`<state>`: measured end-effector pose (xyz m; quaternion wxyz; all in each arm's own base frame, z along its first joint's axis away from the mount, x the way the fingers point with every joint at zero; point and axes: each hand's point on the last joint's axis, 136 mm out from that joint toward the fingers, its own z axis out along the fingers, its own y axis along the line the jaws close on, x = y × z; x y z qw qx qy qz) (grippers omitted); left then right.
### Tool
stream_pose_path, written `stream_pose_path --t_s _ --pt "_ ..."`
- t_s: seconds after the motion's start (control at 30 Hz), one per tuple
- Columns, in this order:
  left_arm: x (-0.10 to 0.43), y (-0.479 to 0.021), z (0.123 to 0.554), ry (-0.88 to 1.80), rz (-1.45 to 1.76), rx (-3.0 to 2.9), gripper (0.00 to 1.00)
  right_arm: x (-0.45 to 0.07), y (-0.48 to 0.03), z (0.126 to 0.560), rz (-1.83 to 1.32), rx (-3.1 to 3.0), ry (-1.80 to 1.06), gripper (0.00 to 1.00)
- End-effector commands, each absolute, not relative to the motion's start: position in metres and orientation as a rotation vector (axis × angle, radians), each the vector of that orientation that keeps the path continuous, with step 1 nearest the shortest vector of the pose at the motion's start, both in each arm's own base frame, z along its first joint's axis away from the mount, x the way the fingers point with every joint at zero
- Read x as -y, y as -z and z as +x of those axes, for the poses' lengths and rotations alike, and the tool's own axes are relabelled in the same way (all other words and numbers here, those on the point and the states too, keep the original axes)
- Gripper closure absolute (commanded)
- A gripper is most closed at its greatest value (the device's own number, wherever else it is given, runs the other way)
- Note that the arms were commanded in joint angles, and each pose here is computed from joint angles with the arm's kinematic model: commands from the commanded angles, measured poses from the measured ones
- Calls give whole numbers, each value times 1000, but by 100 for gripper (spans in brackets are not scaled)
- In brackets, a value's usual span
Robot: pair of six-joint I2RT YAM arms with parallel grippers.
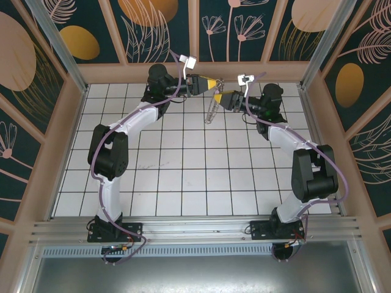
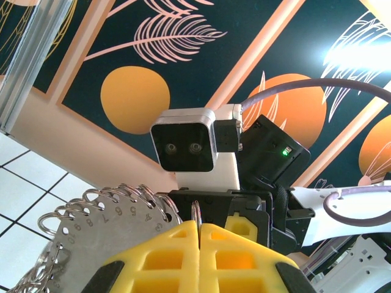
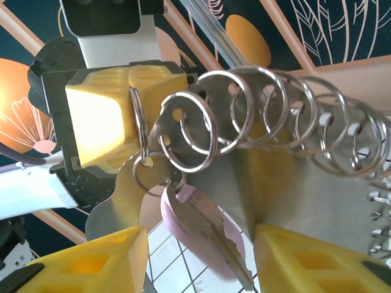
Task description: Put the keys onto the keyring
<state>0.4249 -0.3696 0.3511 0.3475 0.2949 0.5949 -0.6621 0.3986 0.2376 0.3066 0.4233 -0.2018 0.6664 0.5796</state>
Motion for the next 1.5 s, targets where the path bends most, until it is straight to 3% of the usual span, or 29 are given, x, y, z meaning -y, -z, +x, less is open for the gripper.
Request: stream_pose_path --t_s 0.0,0.43,0.63,0.9,1.47 --pt "364 -388 406 1696 828 -1424 100 -238 -331 401 -543 -1589 -1397 51" --pt "365 -391 407 1700 820 -1415 100 -247 -329 403 -556 -1591 -1416 57" --pt "365 -392 406 1704 819 -1412 100 -248 -322 405 -546 -1600 -1422 78" --pt "365 -392 407 1702 811 -1411 100 -249 -325 401 -551 -1580 -1440 100" --pt "365 -387 408 1695 787 -1413 100 -253 -323 396 -563 -1626 -1428 100"
